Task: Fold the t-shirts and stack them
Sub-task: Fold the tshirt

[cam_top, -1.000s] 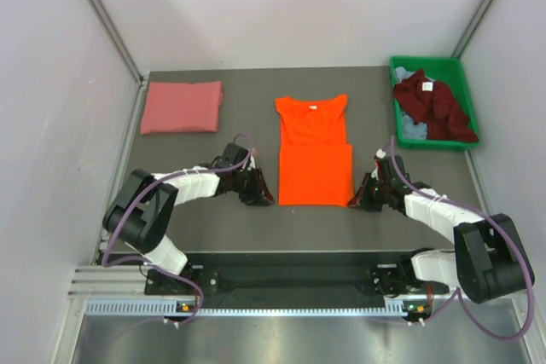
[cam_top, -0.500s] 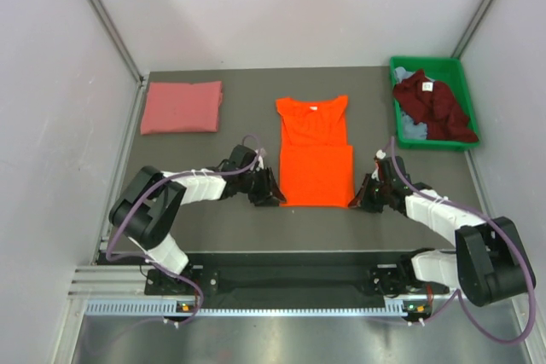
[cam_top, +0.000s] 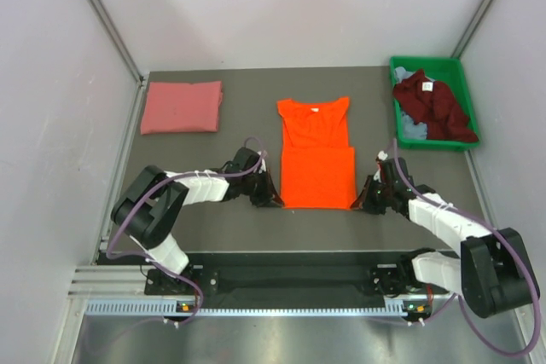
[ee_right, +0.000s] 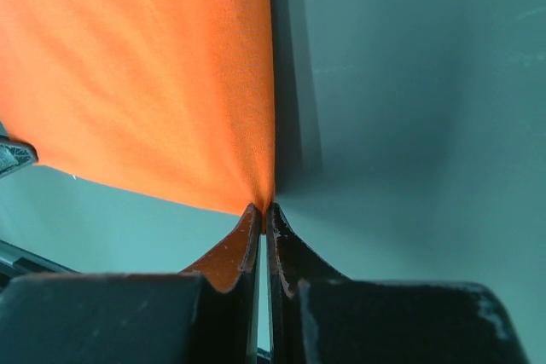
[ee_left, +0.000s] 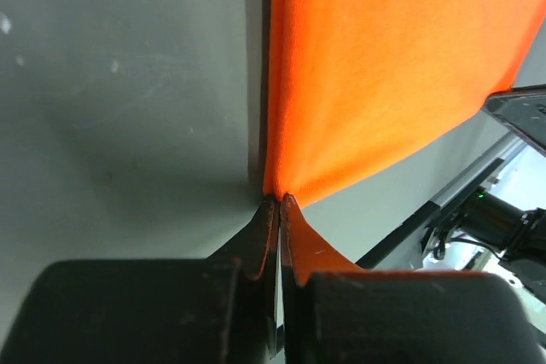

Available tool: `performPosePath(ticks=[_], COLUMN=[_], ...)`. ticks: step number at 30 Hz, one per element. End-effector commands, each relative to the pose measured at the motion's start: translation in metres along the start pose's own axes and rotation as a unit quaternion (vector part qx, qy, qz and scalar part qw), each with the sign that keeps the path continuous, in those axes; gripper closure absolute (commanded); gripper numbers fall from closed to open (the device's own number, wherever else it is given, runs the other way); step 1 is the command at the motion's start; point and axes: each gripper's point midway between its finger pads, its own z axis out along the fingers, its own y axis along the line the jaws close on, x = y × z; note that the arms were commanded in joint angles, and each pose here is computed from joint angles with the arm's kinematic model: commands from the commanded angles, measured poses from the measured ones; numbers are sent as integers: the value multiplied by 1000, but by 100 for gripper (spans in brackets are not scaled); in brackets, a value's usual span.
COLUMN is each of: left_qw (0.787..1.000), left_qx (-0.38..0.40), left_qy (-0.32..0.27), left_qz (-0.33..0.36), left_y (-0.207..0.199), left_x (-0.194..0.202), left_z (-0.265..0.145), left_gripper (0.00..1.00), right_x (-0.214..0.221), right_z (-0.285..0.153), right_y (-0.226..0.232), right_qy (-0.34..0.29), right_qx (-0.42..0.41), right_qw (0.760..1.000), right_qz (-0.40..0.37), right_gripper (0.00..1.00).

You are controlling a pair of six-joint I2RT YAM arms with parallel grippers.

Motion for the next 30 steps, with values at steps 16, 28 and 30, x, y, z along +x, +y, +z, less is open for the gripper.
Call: performPosePath(ticks=[16, 28, 30], left_qw=[998, 995, 994], left_qx=[-51, -70, -70], left_qy=[-18, -53, -61], left_qz=[31, 49, 52], left_y=[-27, -62, -65], left_x=[31, -31, -46], left_z=[-45, -54, -56], left_gripper=[100, 100, 100], right_x=[6, -59, -70], right_z=[-55, -82, -83], right_y=[9, 39, 44], right_qy=[-33, -92, -99], right_qx=[5, 30, 34], right_qw=[999, 994, 993], right_qz=[-22, -45, -50], right_gripper=[100, 100, 100])
